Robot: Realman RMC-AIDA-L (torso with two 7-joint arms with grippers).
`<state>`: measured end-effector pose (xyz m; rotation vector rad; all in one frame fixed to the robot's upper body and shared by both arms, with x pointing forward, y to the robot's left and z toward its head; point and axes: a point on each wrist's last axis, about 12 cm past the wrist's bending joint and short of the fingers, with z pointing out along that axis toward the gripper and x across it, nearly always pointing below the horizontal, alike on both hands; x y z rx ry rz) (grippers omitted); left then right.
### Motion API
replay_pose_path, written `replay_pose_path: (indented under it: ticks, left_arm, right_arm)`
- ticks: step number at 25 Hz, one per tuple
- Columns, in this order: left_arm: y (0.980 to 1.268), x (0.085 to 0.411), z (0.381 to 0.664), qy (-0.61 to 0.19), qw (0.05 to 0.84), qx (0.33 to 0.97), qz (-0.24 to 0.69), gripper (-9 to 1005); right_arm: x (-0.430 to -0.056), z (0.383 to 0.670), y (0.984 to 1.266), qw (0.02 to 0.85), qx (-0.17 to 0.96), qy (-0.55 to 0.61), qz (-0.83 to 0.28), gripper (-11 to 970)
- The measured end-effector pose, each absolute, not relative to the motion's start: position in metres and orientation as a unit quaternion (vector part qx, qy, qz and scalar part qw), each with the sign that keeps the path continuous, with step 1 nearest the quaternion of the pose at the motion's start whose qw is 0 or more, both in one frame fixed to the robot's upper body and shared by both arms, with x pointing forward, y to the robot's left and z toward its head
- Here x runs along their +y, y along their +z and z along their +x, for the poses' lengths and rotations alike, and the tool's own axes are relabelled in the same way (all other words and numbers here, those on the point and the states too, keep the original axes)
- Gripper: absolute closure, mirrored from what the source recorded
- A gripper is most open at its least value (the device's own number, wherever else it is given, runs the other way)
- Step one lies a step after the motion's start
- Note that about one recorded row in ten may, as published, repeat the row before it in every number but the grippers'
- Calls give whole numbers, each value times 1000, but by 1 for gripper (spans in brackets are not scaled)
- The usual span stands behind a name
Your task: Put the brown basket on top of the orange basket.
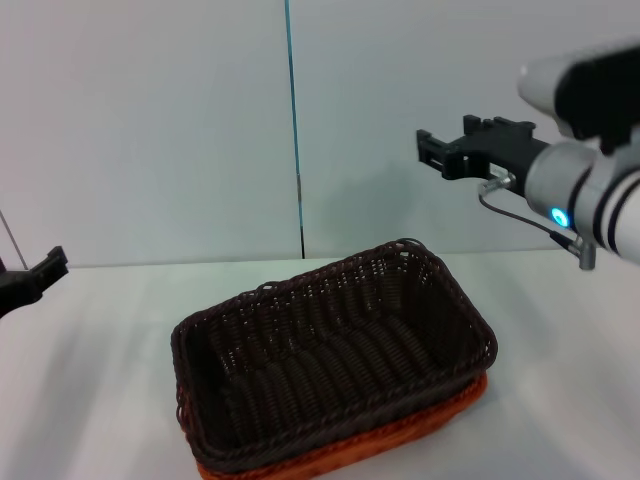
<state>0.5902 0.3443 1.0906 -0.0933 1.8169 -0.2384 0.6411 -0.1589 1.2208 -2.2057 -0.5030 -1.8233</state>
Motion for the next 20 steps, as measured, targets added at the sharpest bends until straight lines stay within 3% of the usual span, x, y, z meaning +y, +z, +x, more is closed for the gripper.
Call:
replay_pose_path:
  ticks: [5,11,20]
  left_arm:
    - [1090,339,590,-134,612,778,-51,104]
    - [1088,342,587,-161,620,764,-77,104]
    - [1086,339,579,-179,626,756,-62,104]
  right_arm:
    - [-177,630,1195,94,-161,-648,-738,382]
    - [-214,595,1163,44,-121,-750,-649,540]
    - [-248,569,1127,2,-102,-731,-675,839]
